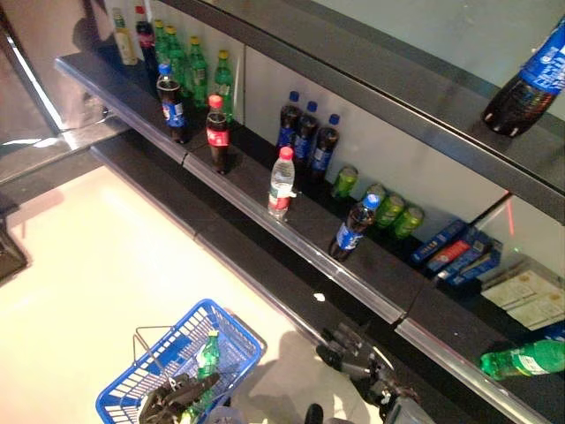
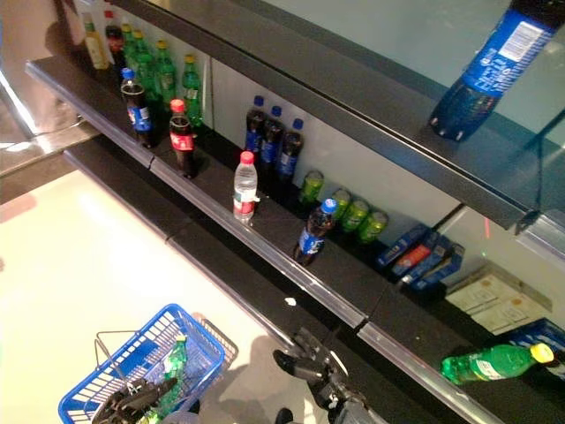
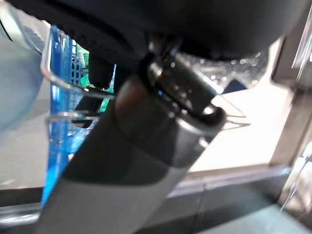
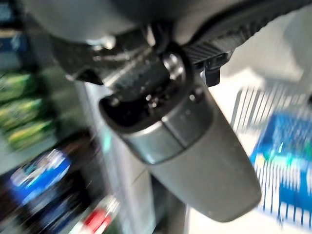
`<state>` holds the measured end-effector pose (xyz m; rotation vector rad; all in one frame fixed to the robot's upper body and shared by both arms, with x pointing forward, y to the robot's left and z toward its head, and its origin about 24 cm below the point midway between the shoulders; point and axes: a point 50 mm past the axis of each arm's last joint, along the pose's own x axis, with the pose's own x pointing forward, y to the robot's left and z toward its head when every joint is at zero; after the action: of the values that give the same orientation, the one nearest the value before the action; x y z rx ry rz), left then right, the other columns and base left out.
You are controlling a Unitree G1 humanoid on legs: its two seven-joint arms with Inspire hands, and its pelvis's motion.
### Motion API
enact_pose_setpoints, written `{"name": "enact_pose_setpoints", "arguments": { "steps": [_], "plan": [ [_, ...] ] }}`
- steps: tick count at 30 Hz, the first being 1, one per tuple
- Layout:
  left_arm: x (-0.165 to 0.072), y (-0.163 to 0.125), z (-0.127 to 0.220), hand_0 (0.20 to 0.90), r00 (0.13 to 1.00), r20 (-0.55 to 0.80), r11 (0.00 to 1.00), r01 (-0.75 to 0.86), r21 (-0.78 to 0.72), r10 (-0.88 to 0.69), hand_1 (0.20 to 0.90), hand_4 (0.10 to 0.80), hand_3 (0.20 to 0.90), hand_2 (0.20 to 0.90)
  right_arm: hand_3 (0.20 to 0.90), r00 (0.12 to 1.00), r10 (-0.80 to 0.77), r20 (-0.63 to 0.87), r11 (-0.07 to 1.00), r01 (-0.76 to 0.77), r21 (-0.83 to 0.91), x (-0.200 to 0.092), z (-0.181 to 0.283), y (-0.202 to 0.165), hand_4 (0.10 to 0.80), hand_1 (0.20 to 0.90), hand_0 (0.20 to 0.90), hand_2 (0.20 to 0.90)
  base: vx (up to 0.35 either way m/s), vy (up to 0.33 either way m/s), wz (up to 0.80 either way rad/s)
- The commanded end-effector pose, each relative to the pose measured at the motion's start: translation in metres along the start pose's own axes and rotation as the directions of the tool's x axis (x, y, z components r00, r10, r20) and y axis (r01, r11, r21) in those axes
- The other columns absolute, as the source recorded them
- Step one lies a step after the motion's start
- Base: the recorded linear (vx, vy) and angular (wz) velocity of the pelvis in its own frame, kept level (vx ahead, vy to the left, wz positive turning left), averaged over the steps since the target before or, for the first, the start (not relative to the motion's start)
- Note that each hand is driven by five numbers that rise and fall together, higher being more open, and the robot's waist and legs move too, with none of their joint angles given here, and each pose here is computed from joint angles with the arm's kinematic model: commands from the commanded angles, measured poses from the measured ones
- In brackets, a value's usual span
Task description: Pick up the drink and place into the basket.
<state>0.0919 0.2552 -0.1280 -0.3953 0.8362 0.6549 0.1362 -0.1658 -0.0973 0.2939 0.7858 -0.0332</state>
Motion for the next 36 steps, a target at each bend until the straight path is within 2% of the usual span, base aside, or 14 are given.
{"name": "enact_pose_setpoints", "arguments": {
  "steps": [1, 6, 12, 16, 19, 22, 30, 36],
  "plan": [
    [0.003, -0.018, 0.064, 0.300, 0.941, 0.340, 0.989, 0.046, -0.144, 0.006, 0.300, 0.100, 0.200, 0.300, 0.900, 0.995, -0.003, 0.099, 0.993, 0.015, -0.118, 0.006, 0.027, 0.004, 0.800, 0.900, 0.900, 0.900, -0.005, -0.033, 0.09],
    [0.006, -0.020, 0.055, 0.300, 0.949, 0.304, 0.975, -0.008, -0.224, 0.077, 0.300, 0.100, 0.200, 0.300, 0.900, 0.992, -0.124, -0.015, 0.987, 0.122, -0.107, 0.009, 0.008, -0.014, 0.800, 0.900, 0.900, 0.900, -0.014, 0.064, 0.28],
    [0.010, -0.032, 0.038, 0.300, 0.974, 0.225, 0.995, -0.012, -0.101, 0.034, 0.300, 0.100, 0.200, 0.300, 0.900, 0.948, -0.299, -0.113, 0.954, 0.299, -0.018, 0.006, -0.017, -0.052, 0.800, 0.900, 0.900, 0.900, 0.113, 0.239, 0.94],
    [0.013, -0.028, 0.031, 0.300, 0.979, 0.205, 1.000, -0.020, -0.017, 0.023, 0.300, 0.100, 0.200, 0.300, 0.900, 0.920, -0.342, -0.194, 0.937, 0.349, 0.003, 0.009, -0.035, -0.061, 0.800, 0.900, 0.900, 0.900, 0.194, 0.280, 0.20],
    [0.015, -0.029, 0.028, 0.300, 0.983, 0.182, 0.999, 0.009, 0.039, -0.016, 0.300, 0.100, 0.200, 0.300, 0.900, 0.876, -0.390, -0.284, 0.899, 0.429, 0.089, 0.009, -0.051, -0.063, 0.800, 0.900, 0.900, 0.900, 0.220, 0.426, 0.33],
    [0.017, -0.034, 0.028, 0.300, 0.981, 0.171, 0.993, 0.073, 0.092, -0.088, 0.300, 0.100, 0.200, 0.300, 0.900, 0.867, -0.406, -0.290, 0.884, 0.453, 0.116, 0.010, -0.052, -0.066, 0.800, 0.900, 0.900, 0.900, 0.182, 0.329, 0.60],
    [0.019, -0.056, 0.029, 0.300, 0.974, 0.153, 0.984, 0.156, 0.087, -0.168, 0.300, 0.100, 0.200, 0.300, 0.900, 0.847, -0.434, -0.307, 0.871, 0.482, 0.098, 0.002, -0.058, -0.083, 0.800, 0.900, 0.900, 0.900, 0.357, 0.090, 0.79],
    [0.017, -0.050, 0.013, 0.300, 0.984, 0.129, 0.992, 0.113, 0.062, -0.120, 0.300, 0.100, 0.200, 0.300, 0.900, 0.797, -0.469, -0.381, 0.820, 0.553, 0.148, -0.012, -0.077, -0.096, 0.800, 0.900, 0.900, 0.900, 0.584, -0.041, 0.86]
  ]
}}
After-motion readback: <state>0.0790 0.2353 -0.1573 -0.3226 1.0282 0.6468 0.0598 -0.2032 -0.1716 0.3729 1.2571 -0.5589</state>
